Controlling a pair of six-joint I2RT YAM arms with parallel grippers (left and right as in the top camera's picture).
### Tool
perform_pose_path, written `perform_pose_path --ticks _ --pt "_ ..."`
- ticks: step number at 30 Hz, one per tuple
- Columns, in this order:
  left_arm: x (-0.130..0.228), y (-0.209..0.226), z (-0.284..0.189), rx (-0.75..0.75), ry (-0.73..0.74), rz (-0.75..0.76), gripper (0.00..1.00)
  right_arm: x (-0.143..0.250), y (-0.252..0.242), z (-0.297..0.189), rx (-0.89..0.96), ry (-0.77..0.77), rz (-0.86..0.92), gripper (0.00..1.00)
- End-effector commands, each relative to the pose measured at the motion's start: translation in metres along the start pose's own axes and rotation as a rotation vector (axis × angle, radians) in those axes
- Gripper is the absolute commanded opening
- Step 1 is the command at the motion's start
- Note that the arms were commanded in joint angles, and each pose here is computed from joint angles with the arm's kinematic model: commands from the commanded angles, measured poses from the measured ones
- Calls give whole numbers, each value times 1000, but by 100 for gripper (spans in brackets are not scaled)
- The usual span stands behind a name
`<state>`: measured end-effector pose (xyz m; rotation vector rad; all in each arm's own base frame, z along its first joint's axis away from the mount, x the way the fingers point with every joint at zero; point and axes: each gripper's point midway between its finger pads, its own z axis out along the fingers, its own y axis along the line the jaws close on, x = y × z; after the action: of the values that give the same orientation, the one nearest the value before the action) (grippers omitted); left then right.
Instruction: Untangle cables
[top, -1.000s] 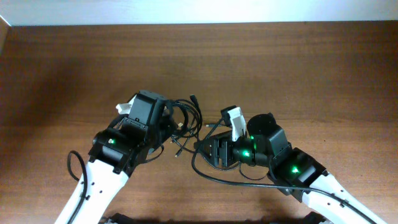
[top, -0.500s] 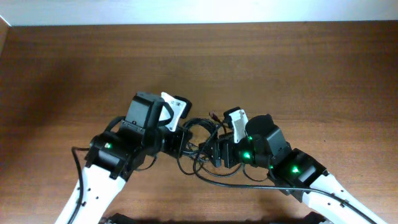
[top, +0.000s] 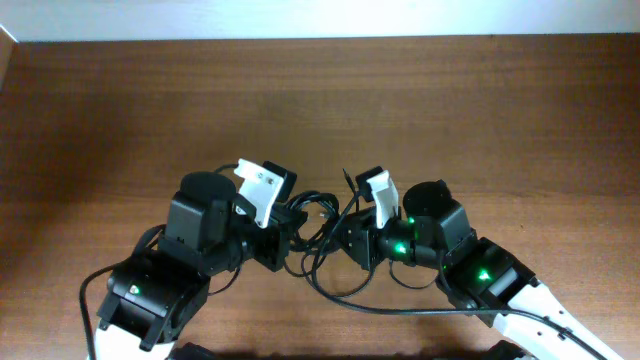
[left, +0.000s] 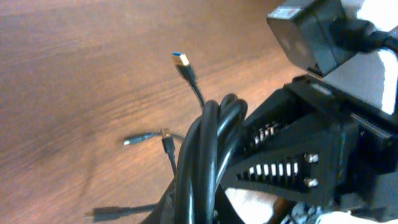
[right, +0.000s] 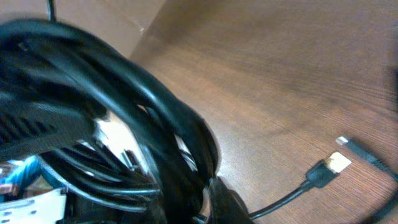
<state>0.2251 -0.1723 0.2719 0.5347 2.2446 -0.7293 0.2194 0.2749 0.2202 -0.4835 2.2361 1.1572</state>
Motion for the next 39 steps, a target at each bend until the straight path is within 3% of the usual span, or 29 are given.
perform_pose_path --ticks 1,5,6,7,8,10,14,15,22,24,25,28,35,38,39 --pt "-36 -11 -16 35 -147 -66 0 17 -21 6 61 48 24 24" --pt "-47 -14 -19 49 -187 -108 0 8 -20 7 61 11 8 28" --pt "-47 -13 -19 48 -188 -108 0 1 -16 7 44 -18 -7 38" --pt "-46 -13 -19 48 -187 -108 0 -2 -12 7 29 -29 -16 56" --pt "-47 -11 -19 42 -190 -112 0 -5 -3 7 -16 -33 -53 99" --pt "-47 7 -23 -1 -195 -206 0 -5 -2 6 -23 -34 -62 99" --pt "-51 11 -37 119 -207 -275 0 -11 -4 6 -3 -63 -124 99" --pt "-53 5 -42 182 -209 -274 0 -10 -9 7 18 -59 -118 99" --pt "-39 -3 -41 225 -152 -218 0 -17 -19 6 74 -98 -44 99" --pt "-43 -20 -46 328 -161 -183 0 -17 -40 4 187 -120 25 99" --pt "-50 -33 -53 403 -183 -145 0 -11 -49 3 226 -98 38 99" --pt "-78 -39 -63 439 -279 -133 0 28 -71 10 301 60 97 99" --pt "-97 17 -75 241 -399 -240 0 37 -76 10 322 95 113 99" --pt "-91 30 -76 202 -392 -270 0 21 -75 4 338 14 129 99" --pt "-84 31 -73 190 -370 -242 0 11 -88 -5 427 -46 116 99"
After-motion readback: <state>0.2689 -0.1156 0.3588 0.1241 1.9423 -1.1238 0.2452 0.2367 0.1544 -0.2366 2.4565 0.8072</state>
